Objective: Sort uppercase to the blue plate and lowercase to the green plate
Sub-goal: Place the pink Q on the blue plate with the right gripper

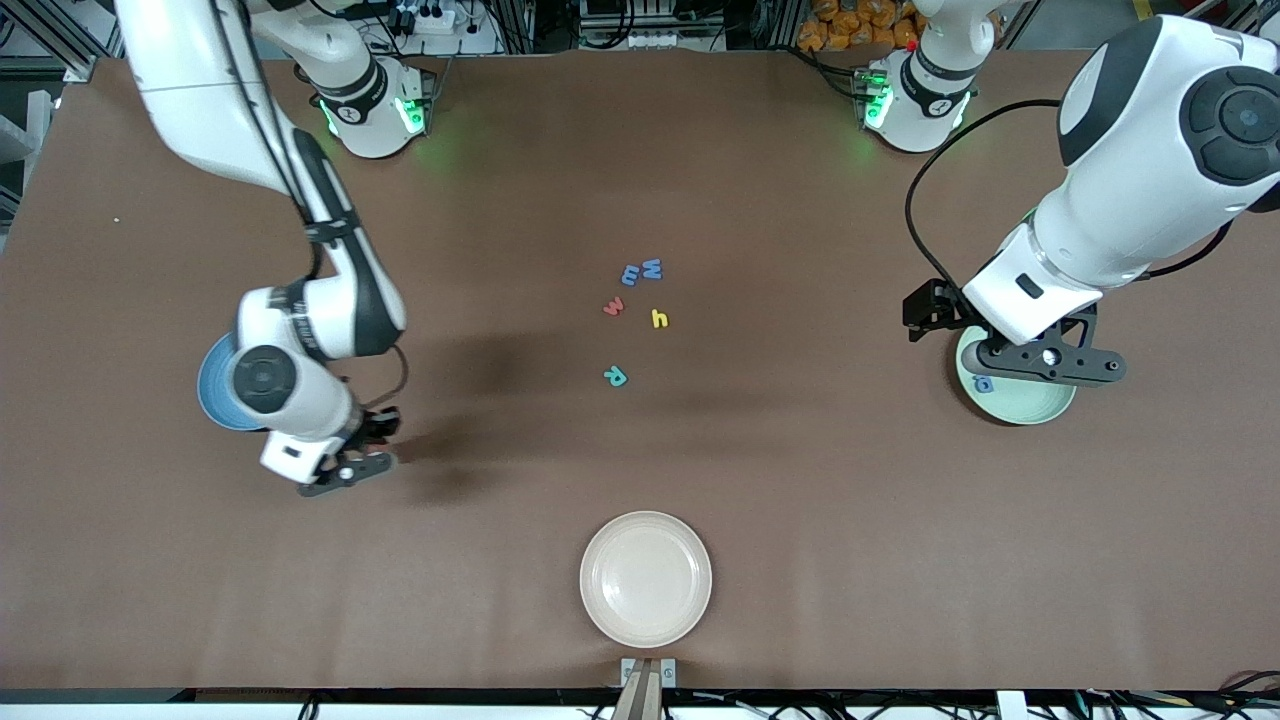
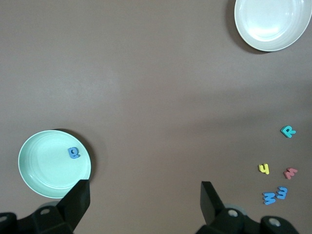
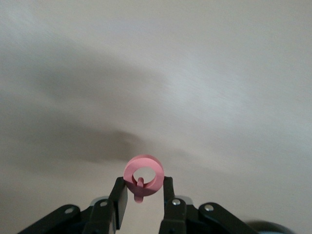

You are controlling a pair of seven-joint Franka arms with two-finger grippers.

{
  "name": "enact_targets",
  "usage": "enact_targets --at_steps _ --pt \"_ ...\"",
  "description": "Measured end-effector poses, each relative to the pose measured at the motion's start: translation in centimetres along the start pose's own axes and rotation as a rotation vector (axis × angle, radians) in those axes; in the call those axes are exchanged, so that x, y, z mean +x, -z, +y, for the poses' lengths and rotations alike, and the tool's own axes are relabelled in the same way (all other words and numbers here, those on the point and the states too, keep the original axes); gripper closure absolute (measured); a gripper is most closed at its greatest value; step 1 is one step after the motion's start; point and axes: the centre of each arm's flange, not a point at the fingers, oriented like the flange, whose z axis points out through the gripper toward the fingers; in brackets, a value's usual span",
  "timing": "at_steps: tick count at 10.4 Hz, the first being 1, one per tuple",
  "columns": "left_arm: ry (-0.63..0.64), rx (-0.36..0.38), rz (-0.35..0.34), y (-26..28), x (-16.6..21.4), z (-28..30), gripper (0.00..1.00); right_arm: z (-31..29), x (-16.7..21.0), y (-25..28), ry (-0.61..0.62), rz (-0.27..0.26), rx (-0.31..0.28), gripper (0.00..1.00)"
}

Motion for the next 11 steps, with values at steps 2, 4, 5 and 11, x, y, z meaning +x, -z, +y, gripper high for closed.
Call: enact_targets --at_steps 2,4,5,11 --pt "0.0 0.0 0.004 0.2 0.0 0.0 0.0 4.4 -3.1 0.0 0.021 -0.027 0.001 0.66" --pt "-0.012 0.0 0.004 0.2 -0.2 0.8 0.0 7.3 -6.5 -1.1 0.034 -0.064 0.015 0.66" --pt "-0.026 0.002 0.003 0.1 -0.4 1.9 0.0 8.7 -8.2 -2.1 0.038 -0.079 0.033 0.66" --pt "-0.015 -0.017 -0.016 -0.6 -0.9 5.2 0.0 12.9 -15.3 -7.4 0.038 -0.112 0.175 0.63"
